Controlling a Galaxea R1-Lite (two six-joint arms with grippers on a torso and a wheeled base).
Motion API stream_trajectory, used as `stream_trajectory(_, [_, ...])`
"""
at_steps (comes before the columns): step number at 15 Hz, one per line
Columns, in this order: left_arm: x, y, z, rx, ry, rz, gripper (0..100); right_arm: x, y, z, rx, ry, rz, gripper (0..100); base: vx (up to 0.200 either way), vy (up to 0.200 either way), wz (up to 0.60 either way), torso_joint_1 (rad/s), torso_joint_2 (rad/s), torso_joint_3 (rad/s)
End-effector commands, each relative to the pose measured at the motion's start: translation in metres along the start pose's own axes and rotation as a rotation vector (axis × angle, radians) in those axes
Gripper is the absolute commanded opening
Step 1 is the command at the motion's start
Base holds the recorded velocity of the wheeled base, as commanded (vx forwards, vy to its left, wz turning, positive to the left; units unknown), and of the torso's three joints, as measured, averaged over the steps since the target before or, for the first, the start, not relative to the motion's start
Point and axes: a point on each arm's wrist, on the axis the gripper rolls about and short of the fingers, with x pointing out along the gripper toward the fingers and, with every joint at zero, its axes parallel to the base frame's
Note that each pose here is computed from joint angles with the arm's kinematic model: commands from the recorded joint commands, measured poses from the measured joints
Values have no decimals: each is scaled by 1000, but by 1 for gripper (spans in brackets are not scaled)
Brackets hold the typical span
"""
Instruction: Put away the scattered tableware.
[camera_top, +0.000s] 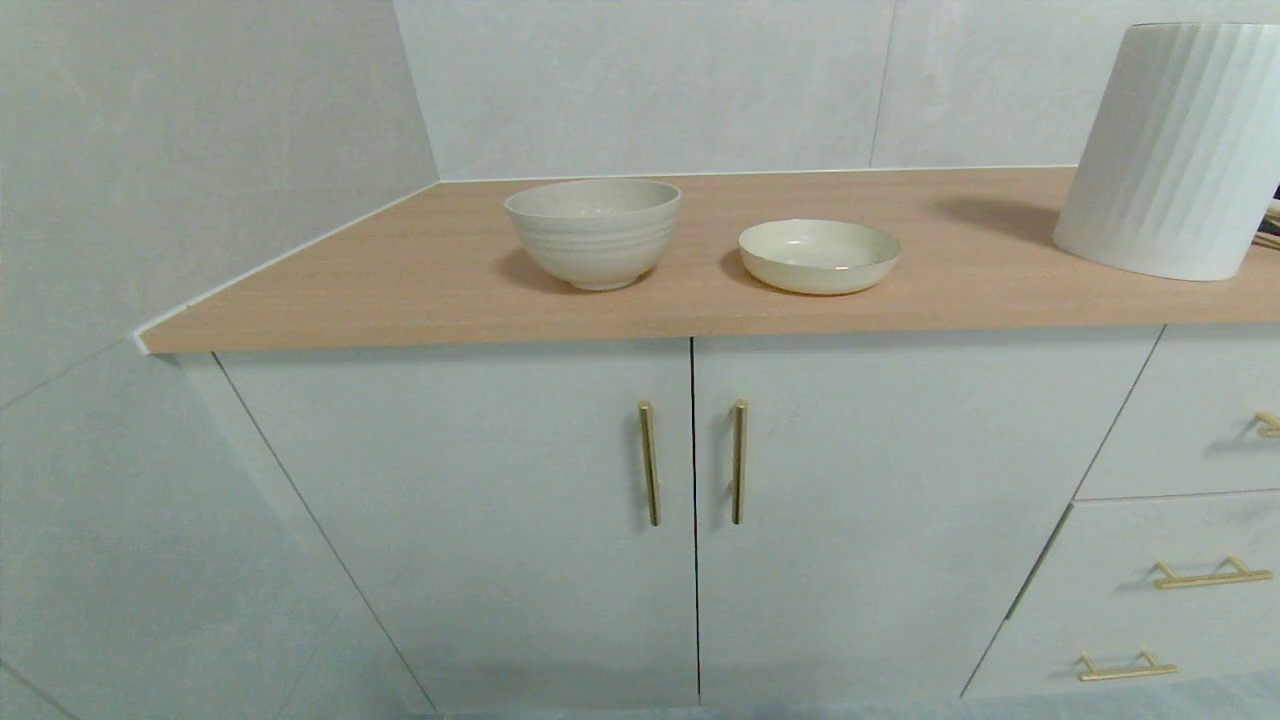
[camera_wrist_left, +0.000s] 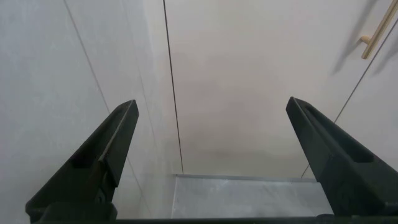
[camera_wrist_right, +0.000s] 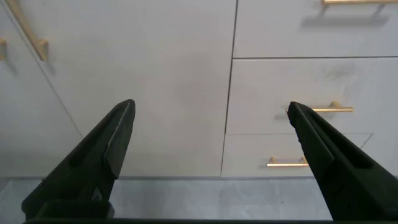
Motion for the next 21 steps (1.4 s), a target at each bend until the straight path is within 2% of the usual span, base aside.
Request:
stream_trajectory(1, [0, 0, 0, 0, 0, 0, 100, -5, 0, 45, 30, -69, 78, 100, 0, 0, 0, 0, 0, 0])
stream_trajectory(3, [0, 0, 0, 0, 0, 1, 100, 23, 2, 89, 37, 81, 196, 100, 0, 0, 0, 0, 0, 0])
stream_trajectory(4, [0, 0, 0, 0, 0, 1, 100, 23, 2, 89, 37, 81, 196, 100, 0, 0, 0, 0, 0, 0])
stream_trajectory(5, [0, 0, 0, 0, 0, 1, 100, 76, 9, 123, 58, 238, 360, 100, 0, 0, 0, 0, 0, 0])
stream_trajectory(6, [0, 0, 0, 0, 0, 1, 100, 105, 17, 139, 68, 277, 471, 100, 0, 0, 0, 0, 0, 0])
stream_trajectory(8, [0, 0, 0, 0, 0, 1, 100, 143, 36, 152, 67, 342, 600, 100, 0, 0, 0, 0, 0, 0])
stream_trajectory(9, [0, 0, 0, 0, 0, 1, 100, 167, 55, 155, 64, 399, 682, 100, 0, 0, 0, 0, 0, 0])
stream_trajectory(12, [0, 0, 0, 0, 0, 0, 100, 211, 106, 149, 83, 537, 816, 100, 0, 0, 0, 0, 0, 0])
stream_trajectory(14, [0, 0, 0, 0, 0, 1, 100, 234, 133, 139, 97, 602, 868, 100, 0, 0, 0, 0, 0, 0])
stream_trajectory(17, [0, 0, 0, 0, 0, 1, 100, 265, 171, 130, 103, 616, 953, 100, 0, 0, 0, 0, 0, 0])
stream_trajectory(21, [0, 0, 0, 0, 0, 1, 100, 283, 187, 100, 92, 704, 942, 100, 0, 0, 0, 0, 0, 0])
